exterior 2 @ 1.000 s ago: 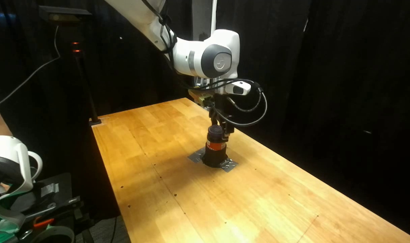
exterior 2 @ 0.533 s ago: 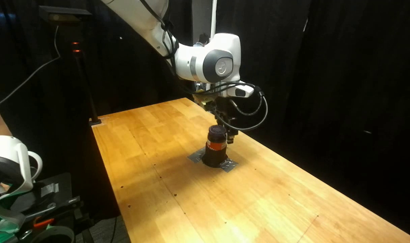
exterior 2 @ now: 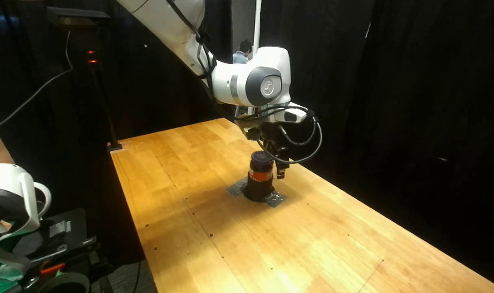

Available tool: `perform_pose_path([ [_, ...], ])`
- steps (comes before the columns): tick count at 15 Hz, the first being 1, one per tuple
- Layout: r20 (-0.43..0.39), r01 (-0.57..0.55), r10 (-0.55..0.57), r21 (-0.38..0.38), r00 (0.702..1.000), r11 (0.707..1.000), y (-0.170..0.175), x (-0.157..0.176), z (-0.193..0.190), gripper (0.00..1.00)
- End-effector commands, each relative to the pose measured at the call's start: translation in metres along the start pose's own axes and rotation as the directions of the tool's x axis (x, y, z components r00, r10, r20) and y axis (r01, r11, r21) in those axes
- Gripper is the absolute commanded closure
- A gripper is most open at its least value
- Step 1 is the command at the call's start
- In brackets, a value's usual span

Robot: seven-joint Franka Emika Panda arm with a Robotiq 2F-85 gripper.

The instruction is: Put the rubber band on the jar.

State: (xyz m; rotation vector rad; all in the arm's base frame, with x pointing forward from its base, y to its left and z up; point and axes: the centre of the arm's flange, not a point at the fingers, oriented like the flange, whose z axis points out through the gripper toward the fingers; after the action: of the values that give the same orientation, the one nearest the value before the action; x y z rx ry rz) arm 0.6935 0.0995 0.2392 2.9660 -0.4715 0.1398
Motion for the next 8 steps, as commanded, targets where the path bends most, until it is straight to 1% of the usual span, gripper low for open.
perform_pose_path([
  [1,0.052,0.023,-0.023,0.001,0.998,1.0,0.006,-0.018,-0.017,0.0],
  [4,0.082,0.041,-0.042,0.022,0.996,0.999,0.006,-0.032,-0.029,0.0],
  [8,0.176,0.083,-0.092,0.06,0.98,0.995,0.009,-0.053,-0.027,0.0],
])
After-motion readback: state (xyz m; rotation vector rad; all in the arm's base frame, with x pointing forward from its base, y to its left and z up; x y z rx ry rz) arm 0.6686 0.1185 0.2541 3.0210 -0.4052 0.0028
